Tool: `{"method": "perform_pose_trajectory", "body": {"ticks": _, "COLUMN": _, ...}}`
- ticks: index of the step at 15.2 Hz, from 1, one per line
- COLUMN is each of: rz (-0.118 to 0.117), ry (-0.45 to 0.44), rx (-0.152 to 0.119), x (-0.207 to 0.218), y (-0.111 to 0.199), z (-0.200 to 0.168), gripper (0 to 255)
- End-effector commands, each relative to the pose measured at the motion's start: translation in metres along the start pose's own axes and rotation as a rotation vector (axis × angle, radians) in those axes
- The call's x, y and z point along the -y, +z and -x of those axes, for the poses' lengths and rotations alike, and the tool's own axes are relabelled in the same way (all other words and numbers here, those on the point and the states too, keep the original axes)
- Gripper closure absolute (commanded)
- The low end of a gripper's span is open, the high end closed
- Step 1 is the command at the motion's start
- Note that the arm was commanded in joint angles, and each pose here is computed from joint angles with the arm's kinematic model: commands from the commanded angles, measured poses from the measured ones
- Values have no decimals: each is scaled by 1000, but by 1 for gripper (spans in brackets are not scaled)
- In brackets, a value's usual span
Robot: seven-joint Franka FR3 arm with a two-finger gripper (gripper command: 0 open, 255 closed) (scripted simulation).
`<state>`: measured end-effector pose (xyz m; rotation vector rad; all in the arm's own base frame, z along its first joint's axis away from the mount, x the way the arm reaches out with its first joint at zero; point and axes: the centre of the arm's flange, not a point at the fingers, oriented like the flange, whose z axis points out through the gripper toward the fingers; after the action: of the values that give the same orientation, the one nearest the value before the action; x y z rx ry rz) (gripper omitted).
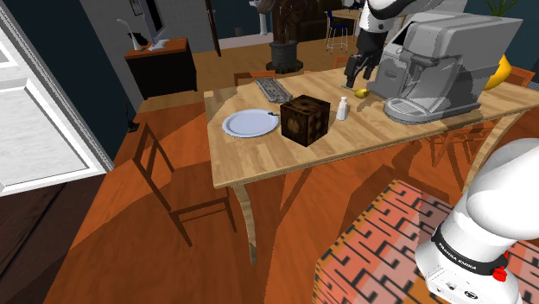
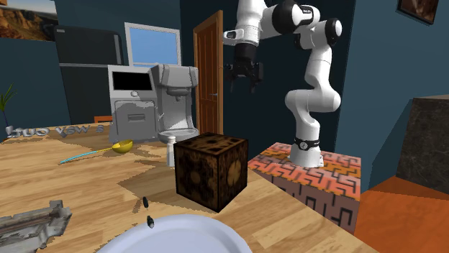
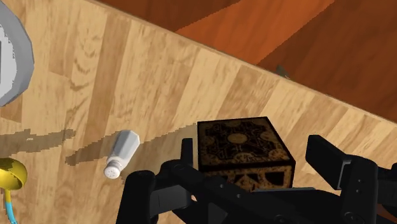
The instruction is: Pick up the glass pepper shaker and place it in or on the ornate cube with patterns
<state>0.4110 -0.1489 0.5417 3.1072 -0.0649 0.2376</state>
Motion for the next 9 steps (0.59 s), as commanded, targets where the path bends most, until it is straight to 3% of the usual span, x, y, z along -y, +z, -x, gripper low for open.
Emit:
{"method": "perform_pose_trajectory", "body": {"ticks": 1, "rz": -8, "ry": -2, "rx": 0, "x": -21, "y": 13, "z": -11, "gripper": 0}}
{"method": "perform_pose_trajectory", "body": {"ticks": 9, "rz": -45, "ry": -7, "rx": 3, "x": -98, "y": 72, "z": -63, "gripper": 0}}
